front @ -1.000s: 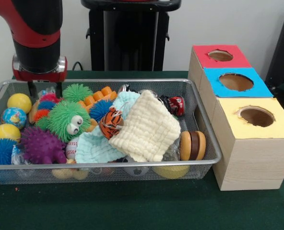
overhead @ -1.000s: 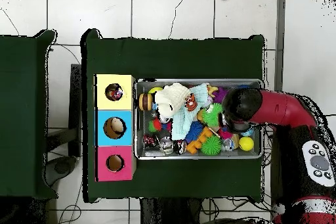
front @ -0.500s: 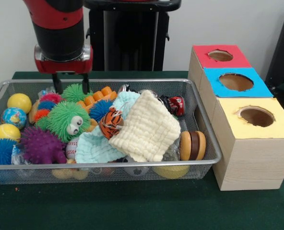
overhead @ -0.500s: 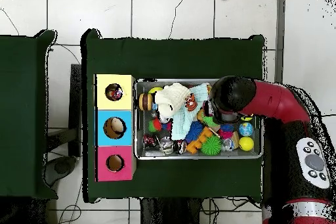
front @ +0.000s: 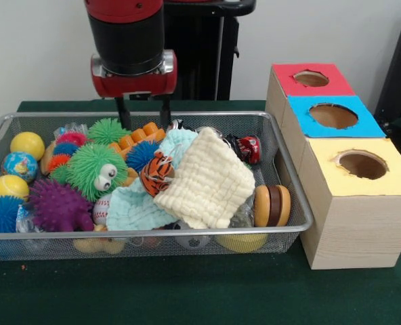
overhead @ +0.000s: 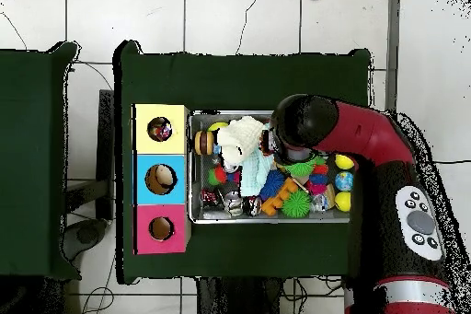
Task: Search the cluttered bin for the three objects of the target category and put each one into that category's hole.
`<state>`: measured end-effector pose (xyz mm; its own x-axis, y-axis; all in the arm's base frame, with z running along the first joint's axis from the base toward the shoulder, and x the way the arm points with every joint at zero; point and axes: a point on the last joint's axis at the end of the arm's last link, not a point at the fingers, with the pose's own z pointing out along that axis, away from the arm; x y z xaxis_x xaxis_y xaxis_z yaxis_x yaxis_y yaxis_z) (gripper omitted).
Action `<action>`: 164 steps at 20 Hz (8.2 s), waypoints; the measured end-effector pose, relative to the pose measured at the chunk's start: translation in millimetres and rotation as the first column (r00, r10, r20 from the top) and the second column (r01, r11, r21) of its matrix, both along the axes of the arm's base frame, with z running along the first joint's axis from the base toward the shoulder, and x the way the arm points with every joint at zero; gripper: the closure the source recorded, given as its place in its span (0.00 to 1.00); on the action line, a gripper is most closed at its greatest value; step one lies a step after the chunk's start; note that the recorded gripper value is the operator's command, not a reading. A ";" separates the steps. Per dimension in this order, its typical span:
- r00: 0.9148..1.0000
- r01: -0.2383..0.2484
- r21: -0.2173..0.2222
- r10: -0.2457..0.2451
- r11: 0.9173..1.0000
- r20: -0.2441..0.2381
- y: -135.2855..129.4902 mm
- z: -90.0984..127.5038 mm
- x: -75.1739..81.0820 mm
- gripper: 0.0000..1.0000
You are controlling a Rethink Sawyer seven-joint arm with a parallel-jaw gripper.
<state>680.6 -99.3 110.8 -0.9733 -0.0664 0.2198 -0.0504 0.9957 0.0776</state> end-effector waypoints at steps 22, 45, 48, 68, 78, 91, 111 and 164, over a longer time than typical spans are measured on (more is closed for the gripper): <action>0.899 0.089 0.062 -0.107 0.994 0.425 27.9 -2.4 67.4 1.00; 0.907 0.131 0.222 -0.207 0.966 0.366 88.4 -86.6 42.3 1.00; 0.929 0.115 0.200 -0.177 0.973 0.325 95.6 -114.4 23.0 1.00; 0.973 -0.203 -0.125 0.186 0.971 -0.138 62.2 -130.7 -52.9 1.00; 0.937 -0.343 -0.350 0.343 0.872 -0.066 -8.4 -112.8 -43.4 1.00; 0.952 -0.306 -0.356 0.281 0.883 -0.120 -42.6 -99.8 -54.8 1.00; 0.921 -0.281 -0.355 0.147 0.891 -0.361 -74.9 -39.3 -74.1 1.00; 0.983 -0.111 -0.337 0.055 0.935 -0.173 -190.4 -30.8 -73.8 1.00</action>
